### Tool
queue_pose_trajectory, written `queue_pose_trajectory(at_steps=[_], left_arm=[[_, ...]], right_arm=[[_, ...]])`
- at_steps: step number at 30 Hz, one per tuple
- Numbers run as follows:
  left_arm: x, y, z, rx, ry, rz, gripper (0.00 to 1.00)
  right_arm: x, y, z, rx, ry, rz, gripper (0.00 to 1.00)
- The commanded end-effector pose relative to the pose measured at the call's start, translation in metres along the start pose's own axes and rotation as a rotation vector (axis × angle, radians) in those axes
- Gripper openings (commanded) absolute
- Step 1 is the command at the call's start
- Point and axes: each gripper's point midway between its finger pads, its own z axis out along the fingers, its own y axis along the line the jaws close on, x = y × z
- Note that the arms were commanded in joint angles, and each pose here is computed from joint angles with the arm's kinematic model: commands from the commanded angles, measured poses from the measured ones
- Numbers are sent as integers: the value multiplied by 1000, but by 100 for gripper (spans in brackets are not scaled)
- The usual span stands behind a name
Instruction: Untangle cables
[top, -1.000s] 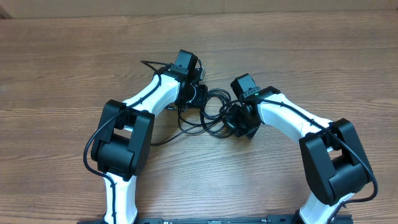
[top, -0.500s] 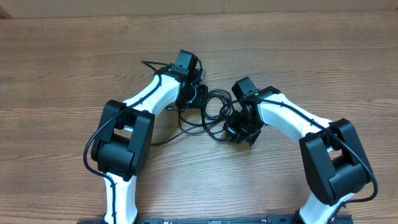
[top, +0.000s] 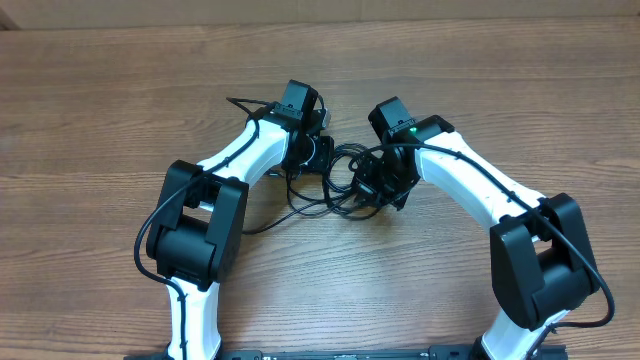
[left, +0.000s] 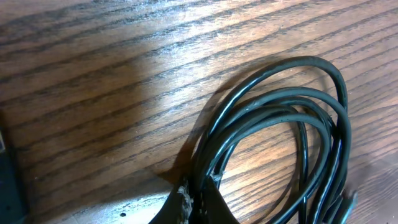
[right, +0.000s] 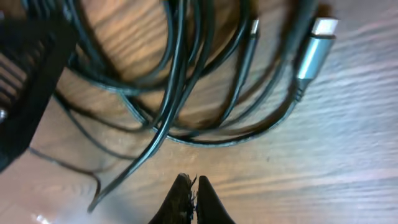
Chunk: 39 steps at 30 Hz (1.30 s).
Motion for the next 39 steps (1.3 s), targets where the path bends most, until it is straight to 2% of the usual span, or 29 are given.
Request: queue_pose_trajectory(at_steps=[1, 9, 18, 22, 34, 39], left_arm=[[0, 3, 2, -1, 3, -11, 4], [0, 3, 2, -1, 2, -11, 4], [0, 3, 2, -1, 2, -11, 4], [0, 3, 2, 0, 1, -11, 4], [0, 3, 2, 0, 2, -11, 4], [0, 3, 2, 0, 2, -11, 4]], right_arm=[[-25, -10, -7, 74, -149, 67, 4], [-41, -17, -1, 79, -237, 122, 4], [-39, -33, 21, 68, -236, 240, 4], [-46, -26, 29, 13, -258, 223, 4], [-37, -19, 34, -31, -206, 211, 4], [-19, -9, 37, -81, -97, 205, 4]])
